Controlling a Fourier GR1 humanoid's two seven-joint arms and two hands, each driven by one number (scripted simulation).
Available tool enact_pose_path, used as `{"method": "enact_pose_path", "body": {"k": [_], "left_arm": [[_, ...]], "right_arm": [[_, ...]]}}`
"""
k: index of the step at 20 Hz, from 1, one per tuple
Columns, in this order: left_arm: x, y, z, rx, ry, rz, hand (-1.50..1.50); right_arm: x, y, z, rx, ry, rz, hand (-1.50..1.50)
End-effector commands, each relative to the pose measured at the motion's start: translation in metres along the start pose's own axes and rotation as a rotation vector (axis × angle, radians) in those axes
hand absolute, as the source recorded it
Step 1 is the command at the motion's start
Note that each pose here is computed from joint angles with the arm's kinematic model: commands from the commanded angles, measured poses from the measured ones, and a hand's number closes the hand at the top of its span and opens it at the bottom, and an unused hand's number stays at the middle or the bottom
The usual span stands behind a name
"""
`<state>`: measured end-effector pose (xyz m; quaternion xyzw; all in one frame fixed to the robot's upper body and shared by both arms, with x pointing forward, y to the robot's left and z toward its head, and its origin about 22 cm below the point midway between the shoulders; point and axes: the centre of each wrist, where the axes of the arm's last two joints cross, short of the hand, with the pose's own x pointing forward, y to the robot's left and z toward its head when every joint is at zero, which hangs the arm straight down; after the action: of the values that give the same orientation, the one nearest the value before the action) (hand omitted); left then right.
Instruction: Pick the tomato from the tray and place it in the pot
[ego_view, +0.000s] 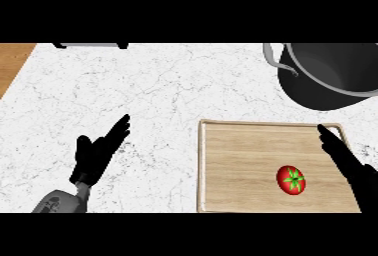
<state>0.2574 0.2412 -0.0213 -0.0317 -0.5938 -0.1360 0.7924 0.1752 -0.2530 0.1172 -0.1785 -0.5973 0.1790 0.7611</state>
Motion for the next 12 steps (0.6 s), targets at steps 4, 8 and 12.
{"method": "enact_pose_path", "body": {"k": [4, 8, 12], "left_arm": [[-0.001, 0.004, -0.002, 0.019, 0.01, 0.002, 0.0], [-0.007, 0.003, -0.012, 0.017, 0.013, 0.0, 0.0], [-0.003, 0.0, -0.005, 0.03, -0.01, -0.003, 0.0]], "right_arm": [[-0.046, 0.02, -0.027, 0.111, 0.093, 0.099, -1.5], [-0.069, 0.002, -0.033, 0.055, 0.076, 0.084, -1.5], [-0.08, 0.002, -0.02, -0.005, 0.036, 0.082, -1.5]]}}
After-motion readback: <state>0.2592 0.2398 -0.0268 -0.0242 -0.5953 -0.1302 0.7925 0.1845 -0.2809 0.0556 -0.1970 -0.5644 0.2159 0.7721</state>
